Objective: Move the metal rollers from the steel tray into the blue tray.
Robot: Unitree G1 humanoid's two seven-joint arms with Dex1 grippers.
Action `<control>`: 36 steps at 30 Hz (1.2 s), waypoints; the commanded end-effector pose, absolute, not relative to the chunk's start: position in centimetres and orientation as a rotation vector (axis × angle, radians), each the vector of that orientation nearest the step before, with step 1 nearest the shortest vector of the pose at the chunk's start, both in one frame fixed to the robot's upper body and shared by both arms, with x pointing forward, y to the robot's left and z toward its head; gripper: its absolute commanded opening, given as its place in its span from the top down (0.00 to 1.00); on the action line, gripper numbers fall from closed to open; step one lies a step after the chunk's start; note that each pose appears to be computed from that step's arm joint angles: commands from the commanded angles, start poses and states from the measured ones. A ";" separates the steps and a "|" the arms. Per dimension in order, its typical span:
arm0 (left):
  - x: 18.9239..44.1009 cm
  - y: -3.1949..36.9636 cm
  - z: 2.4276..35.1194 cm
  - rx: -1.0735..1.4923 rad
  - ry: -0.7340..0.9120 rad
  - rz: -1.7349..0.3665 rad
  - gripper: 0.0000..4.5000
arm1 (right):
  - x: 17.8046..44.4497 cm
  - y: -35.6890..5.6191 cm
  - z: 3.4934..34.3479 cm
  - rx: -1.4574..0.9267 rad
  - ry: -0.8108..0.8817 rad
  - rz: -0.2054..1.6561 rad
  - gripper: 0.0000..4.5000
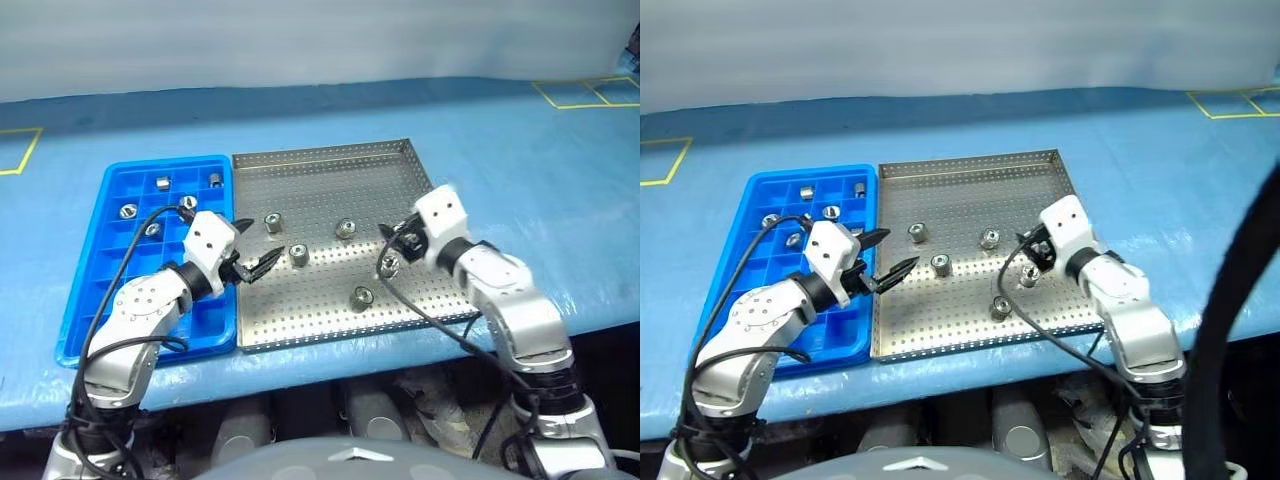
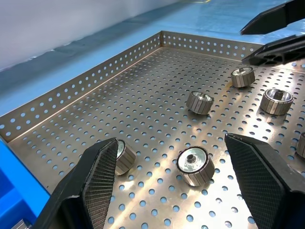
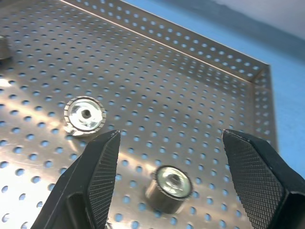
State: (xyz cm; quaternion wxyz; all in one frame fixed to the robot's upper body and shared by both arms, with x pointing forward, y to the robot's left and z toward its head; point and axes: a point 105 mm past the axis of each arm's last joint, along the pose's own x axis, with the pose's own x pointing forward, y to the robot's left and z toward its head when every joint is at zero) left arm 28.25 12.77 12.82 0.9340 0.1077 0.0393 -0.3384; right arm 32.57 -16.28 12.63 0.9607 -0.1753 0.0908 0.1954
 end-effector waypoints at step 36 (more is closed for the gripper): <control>29.7 10.0 10.8 0.154 0.184 -0.576 0.13 | 32.0 -11.8 14.7 -0.278 0.063 0.531 0.20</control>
